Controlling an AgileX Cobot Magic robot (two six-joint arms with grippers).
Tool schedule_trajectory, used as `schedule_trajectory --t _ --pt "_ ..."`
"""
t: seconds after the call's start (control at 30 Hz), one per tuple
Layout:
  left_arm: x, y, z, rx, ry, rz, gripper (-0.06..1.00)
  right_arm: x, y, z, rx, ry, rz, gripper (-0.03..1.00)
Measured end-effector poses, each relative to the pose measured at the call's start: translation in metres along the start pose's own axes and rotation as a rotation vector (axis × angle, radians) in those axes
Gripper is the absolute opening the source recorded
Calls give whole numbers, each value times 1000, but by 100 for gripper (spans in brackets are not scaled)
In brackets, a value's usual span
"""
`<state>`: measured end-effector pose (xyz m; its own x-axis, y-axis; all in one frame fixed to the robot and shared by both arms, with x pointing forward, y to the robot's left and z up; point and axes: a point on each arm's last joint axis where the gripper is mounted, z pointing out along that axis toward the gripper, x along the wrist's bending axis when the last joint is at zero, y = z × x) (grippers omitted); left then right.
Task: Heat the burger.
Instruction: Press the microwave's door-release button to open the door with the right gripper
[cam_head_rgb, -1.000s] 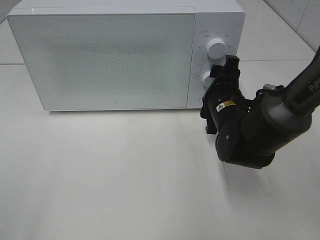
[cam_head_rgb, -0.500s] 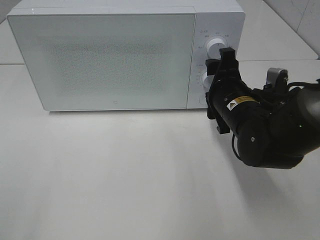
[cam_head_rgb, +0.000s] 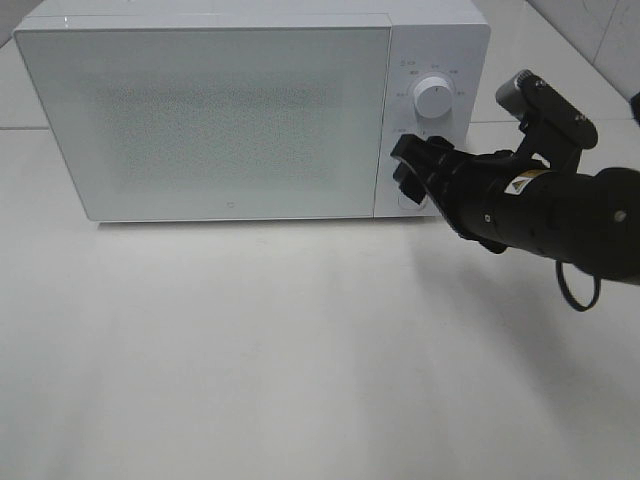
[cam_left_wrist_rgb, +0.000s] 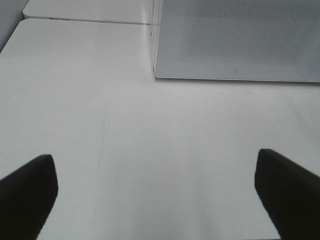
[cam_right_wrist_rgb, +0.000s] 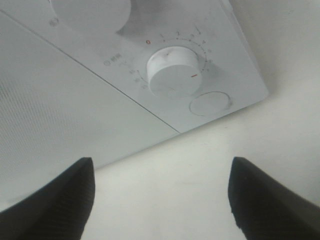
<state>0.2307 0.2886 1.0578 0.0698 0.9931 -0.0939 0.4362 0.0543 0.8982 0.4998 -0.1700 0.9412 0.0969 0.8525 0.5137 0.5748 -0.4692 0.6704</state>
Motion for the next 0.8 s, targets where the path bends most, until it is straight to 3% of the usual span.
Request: schedule_trajectory --t 0.03,0.1,0.2,0.27,0.37,0.43,0.53,0.63,0.8 --pt "0 0 0 0 0 0 99 0 0 0 0 0 0 73" --pt "0 0 0 0 0 0 99 -4 5 -5 91 -23 -142 73" --pt "0 0 0 0 0 0 99 -5 7 -6 123 -25 -186 73" --pt "0 0 0 0 0 0 99 -5 15 -15 222 -14 -315 73" --pt "0 0 0 0 0 0 99 -4 17 -17 247 -11 -342 73" --pt "0 0 0 0 0 0 99 0 23 -28 342 -3 -443 73" --pt "0 0 0 0 0 0 99 2 28 -40 400 -6 -520 73" --pt "0 0 0 0 0 0 99 2 28 -45 419 -11 -540 73" --pt "0 0 0 0 0 0 99 3 38 -86 455 -28 -617 73"
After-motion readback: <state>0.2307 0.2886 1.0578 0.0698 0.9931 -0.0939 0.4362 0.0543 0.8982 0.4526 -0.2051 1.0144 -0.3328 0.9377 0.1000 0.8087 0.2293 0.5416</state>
